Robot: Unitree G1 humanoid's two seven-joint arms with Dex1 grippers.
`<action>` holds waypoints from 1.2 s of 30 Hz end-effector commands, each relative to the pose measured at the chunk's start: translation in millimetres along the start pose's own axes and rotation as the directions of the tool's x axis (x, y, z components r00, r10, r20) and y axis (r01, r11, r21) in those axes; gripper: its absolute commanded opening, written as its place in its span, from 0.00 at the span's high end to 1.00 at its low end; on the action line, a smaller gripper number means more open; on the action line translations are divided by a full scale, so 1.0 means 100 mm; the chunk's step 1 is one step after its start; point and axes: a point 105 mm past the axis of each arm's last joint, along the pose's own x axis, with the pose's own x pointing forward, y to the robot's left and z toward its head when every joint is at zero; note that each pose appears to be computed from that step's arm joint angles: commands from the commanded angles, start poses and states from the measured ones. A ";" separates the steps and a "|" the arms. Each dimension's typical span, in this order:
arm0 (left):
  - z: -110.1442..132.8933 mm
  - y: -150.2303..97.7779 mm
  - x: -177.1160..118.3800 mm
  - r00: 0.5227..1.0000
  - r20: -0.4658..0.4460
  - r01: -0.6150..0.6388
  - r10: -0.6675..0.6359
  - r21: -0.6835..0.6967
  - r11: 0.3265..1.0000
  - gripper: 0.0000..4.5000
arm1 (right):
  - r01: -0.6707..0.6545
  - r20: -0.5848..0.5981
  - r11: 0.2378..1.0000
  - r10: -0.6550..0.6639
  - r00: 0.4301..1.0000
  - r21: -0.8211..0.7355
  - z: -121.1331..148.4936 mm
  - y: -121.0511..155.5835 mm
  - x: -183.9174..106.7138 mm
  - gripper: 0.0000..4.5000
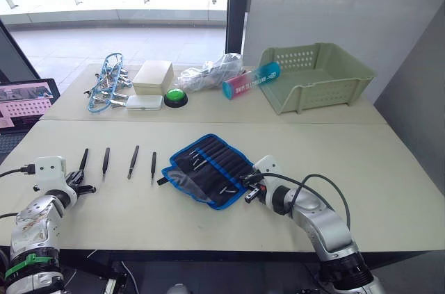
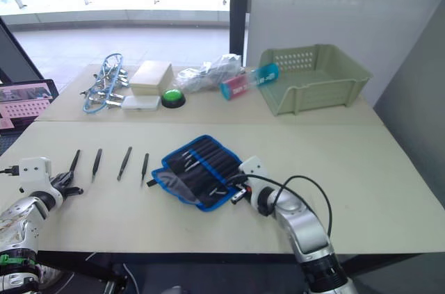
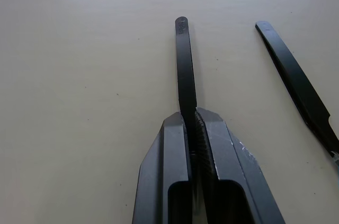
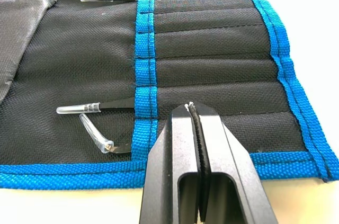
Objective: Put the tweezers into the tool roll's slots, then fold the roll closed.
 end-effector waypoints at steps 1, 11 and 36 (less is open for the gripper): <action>0.12 0.04 -0.04 0.999 0.043 -0.013 0.012 0.011 1.000 0.99 | 0.017 -0.121 0.999 -0.012 0.993 0.045 -0.31 -0.03 -0.02 1.00; 1.15 -0.65 -0.48 0.916 0.251 0.258 -0.313 0.229 0.939 0.99 | 0.013 -0.130 0.999 -0.007 0.992 0.047 -0.34 -0.02 -0.02 1.00; 0.58 -2.26 -0.75 0.534 -0.520 0.834 -0.667 0.194 0.517 0.99 | 0.028 -0.116 0.998 -0.022 0.993 0.050 -0.33 0.01 0.02 1.00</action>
